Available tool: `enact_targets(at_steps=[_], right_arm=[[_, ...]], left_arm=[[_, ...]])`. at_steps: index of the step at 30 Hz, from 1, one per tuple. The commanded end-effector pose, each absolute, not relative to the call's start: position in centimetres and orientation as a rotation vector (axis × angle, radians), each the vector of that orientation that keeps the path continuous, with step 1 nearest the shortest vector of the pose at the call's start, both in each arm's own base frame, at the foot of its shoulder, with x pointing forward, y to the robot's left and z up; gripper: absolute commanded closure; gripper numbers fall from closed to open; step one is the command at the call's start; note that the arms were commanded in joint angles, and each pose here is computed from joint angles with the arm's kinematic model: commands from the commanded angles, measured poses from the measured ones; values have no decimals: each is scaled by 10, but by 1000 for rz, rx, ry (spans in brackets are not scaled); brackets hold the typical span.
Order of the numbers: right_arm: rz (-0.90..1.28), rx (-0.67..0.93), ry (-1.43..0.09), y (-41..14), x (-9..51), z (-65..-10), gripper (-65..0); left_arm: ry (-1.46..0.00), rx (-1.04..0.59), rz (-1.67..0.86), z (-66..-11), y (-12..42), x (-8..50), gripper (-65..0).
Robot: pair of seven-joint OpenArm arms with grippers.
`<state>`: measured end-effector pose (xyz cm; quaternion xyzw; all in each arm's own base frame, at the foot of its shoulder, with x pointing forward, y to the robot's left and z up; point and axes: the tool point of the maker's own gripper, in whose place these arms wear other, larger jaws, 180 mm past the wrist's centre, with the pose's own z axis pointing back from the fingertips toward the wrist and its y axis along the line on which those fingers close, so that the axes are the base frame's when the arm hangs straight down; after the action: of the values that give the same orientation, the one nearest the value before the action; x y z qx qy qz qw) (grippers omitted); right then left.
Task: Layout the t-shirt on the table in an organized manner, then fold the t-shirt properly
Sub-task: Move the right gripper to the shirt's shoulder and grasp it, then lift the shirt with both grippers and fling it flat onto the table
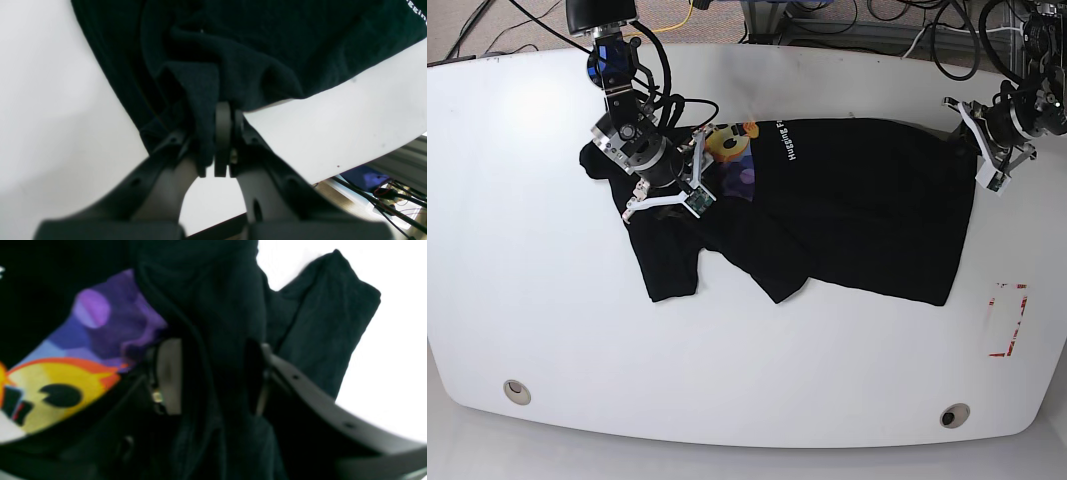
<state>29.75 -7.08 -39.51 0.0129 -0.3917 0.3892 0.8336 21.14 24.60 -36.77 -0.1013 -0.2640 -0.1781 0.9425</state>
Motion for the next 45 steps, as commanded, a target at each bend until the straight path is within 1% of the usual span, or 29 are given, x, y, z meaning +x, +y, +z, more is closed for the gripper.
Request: enact_targets(at_steps=[1,2,3,4,7,12,19,24,28,38,45], right_arm=[[818,23,-887,-70,310,-381,-193],[819,21,-887,-70,311,-381,-165],[819,21,-887,-70,311,-381,-152],[820,17,-892,-70,313,-379,-106],[820,15,-903,-69,317,-375,0],[777,-26,-931,-84,324,-359,0],[680,-120,-1025,-115,337,-308,0],[702,-215,-1034,-141,345,-276,0],[633,-281,-1036,-167,354,-261,0],[467,-386,-1028,-215,373,-228,0],[410,-424,-1051,-229,395,-198,0]], left_arm=[[-576,-197,-378,-357,249,220,0],[-576,-197,-378,-357,249,220,0],[-576,-197,-378,-357,249,220,0],[-576,-197,-378,-357,249,220,0],[-582,-196,-379,-355,249,223,0],[-591,-194,-380,-353,249,226,0],[-650,-184,-389,-339,248,246,0],[-753,-171,-440,-308,237,268,0],[-836,-158,-476,-282,228,286,0],[-1058,-107,-524,-210,221,335,0],[-1209,-68,-543,-155,220,364,0]])
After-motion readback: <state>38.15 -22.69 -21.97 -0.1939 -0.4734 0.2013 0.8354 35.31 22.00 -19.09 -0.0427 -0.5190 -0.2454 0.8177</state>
